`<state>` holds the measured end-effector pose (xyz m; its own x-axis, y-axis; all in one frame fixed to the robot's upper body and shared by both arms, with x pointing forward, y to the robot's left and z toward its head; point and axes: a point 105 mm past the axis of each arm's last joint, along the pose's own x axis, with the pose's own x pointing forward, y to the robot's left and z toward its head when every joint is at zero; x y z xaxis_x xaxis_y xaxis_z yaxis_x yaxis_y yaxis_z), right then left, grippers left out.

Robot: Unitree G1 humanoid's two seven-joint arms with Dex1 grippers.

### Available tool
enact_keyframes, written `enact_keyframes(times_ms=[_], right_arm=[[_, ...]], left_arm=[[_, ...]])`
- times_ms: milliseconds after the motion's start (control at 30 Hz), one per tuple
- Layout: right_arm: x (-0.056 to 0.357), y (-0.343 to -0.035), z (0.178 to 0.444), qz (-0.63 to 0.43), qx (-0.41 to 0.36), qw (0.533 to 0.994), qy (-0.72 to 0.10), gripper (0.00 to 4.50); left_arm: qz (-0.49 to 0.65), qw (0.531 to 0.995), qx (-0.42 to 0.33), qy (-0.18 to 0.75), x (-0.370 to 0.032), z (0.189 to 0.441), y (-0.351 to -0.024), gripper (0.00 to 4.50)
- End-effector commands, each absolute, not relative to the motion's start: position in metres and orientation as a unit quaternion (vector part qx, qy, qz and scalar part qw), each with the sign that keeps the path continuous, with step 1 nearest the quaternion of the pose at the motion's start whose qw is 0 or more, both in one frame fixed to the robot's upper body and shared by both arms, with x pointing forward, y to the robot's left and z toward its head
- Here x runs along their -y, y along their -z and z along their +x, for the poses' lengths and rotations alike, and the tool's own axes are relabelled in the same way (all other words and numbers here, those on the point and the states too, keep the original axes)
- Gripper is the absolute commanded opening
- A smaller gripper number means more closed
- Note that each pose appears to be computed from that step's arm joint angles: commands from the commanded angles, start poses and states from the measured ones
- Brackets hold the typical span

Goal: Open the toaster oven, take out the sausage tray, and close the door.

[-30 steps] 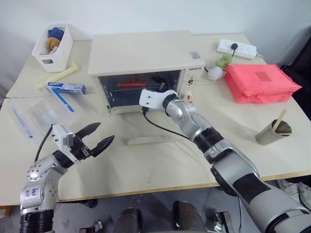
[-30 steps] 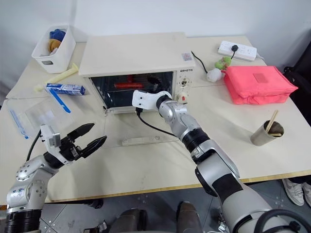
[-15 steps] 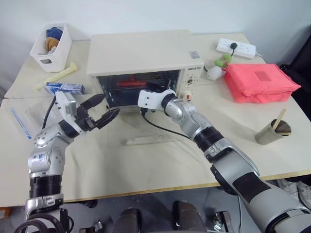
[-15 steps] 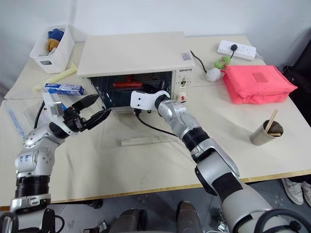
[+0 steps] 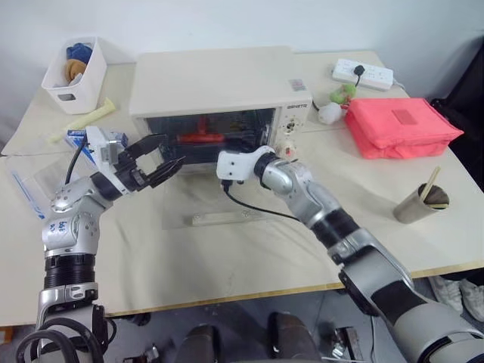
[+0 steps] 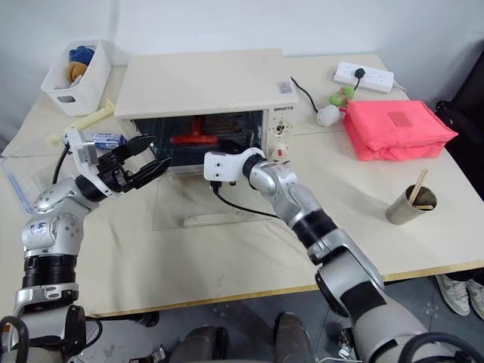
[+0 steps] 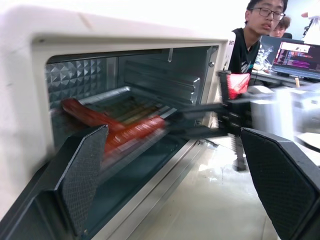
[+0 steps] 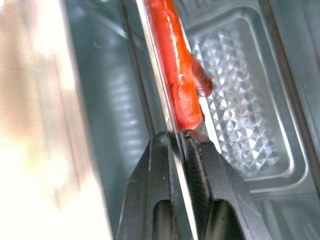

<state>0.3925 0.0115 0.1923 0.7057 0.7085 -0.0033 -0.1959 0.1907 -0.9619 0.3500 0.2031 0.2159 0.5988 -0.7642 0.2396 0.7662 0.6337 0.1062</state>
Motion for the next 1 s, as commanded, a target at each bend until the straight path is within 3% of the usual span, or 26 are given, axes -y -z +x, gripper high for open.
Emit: enact_keyframes(times_ms=[33,233,467,567,767,1000], right_arm=[[-0.017,-0.195,0.366,-0.541,0.248,0.727,-0.341,0.45],[-0.004,-0.186,0.351,-0.538,0.243,0.73,-0.344,0.45],[0.002,-0.193,0.352,-0.529,0.246,0.746,-0.321,0.45],[-0.004,-0.198,0.355,-0.532,0.253,0.741,-0.32,1.05],[-0.007,-0.203,0.381,-0.579,0.237,0.73,-0.277,3.04],[0.001,-0.213,0.413,-0.611,0.227,0.728,-0.212,3.04]], left_arm=[[0.002,0.9,0.148,0.411,-0.21,0.348,-0.228,4.5],[-0.038,0.91,0.128,0.394,-0.219,0.333,-0.221,4.5],[-0.044,0.915,0.104,0.387,-0.224,0.32,-0.212,4.5],[-0.039,0.912,0.099,0.396,-0.221,0.317,-0.209,4.5],[-0.041,0.906,0.096,0.41,-0.214,0.313,-0.206,4.5],[-0.045,0.904,0.098,0.413,-0.21,0.312,-0.204,4.5]])
